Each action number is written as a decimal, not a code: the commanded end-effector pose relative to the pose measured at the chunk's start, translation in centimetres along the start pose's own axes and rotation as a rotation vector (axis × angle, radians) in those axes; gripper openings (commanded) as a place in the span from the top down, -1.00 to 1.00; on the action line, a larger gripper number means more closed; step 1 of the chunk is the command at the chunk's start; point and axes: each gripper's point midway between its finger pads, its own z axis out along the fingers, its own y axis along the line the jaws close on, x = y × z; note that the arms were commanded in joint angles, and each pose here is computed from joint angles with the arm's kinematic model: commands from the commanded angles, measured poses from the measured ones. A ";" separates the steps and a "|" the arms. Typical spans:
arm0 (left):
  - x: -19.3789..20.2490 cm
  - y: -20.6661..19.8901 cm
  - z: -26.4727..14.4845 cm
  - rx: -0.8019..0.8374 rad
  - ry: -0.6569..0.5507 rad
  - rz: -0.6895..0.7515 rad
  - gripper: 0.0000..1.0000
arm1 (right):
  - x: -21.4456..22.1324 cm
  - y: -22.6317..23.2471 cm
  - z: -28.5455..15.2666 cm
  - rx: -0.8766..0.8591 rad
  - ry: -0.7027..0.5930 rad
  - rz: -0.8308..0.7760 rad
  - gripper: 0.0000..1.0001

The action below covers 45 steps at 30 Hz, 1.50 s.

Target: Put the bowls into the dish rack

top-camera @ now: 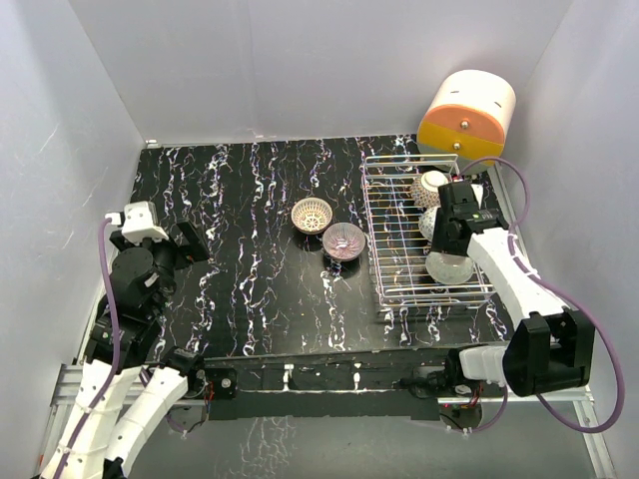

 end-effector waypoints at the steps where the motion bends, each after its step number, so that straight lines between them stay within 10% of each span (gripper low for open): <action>1: -0.4 -0.1 -0.3 0.007 -0.026 -0.014 -0.94 | -2.2 -1.9 0.4 0.044 -0.064 0.046 0.21; 28: -0.2 0.4 -0.6 -0.010 -0.047 -0.007 -0.94 | -0.7 0.9 2.5 -0.109 0.047 0.005 0.09; 45: -0.2 0.4 -0.7 -0.006 -0.057 -0.008 -0.94 | -1.5 -0.9 1.6 -0.017 0.027 0.019 -0.60</action>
